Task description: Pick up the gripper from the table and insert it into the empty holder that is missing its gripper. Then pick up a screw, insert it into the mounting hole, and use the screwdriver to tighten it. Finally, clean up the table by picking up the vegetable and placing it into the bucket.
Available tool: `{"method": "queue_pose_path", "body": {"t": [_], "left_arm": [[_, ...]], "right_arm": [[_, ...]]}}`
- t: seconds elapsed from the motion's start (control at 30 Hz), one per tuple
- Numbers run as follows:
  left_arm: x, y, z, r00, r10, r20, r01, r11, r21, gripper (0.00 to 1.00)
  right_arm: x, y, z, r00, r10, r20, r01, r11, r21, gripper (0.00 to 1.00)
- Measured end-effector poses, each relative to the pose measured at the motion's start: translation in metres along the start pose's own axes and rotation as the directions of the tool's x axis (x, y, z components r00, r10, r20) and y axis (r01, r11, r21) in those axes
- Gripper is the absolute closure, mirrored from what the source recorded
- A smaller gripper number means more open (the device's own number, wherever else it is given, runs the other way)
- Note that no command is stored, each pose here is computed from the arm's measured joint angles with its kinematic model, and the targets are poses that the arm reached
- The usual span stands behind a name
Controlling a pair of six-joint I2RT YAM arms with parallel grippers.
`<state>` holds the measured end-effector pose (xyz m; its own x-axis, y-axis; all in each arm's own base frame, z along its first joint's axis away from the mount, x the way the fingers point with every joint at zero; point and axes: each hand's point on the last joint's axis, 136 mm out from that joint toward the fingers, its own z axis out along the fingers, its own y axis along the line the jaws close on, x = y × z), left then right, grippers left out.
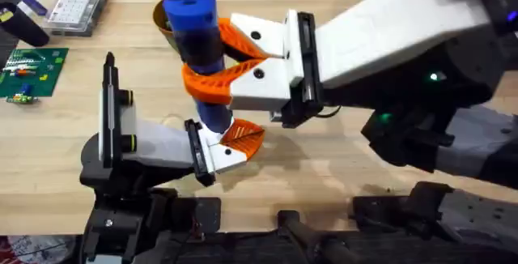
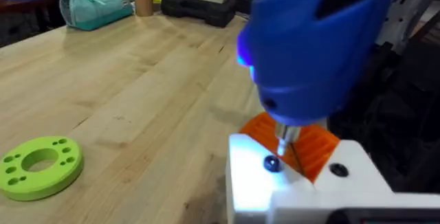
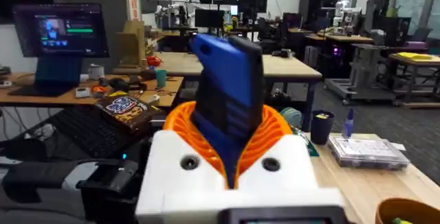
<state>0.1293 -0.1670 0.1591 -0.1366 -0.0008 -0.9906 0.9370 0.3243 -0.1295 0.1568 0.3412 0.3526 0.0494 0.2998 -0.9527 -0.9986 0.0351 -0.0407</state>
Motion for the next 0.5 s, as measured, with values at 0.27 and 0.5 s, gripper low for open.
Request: {"method": "queue_pose_path", "body": {"t": [0.27,0.5], "left_arm": [[0.0,0.0,0.0,1.0,0.0,0.0,0.0,1.0,0.0,0.99],[0.0,0.0,0.0,1.0,0.0,0.0,0.0,1.0,0.0,0.99]], "right_arm": [[0.0047,-0.0009,0.0,1.0,0.013,-0.018,-0.012,1.0,0.004,0.974],[0.0052,-0.0011,0.0,1.0,0.01,-0.019,-0.01,1.0,0.004,0.974]]}}
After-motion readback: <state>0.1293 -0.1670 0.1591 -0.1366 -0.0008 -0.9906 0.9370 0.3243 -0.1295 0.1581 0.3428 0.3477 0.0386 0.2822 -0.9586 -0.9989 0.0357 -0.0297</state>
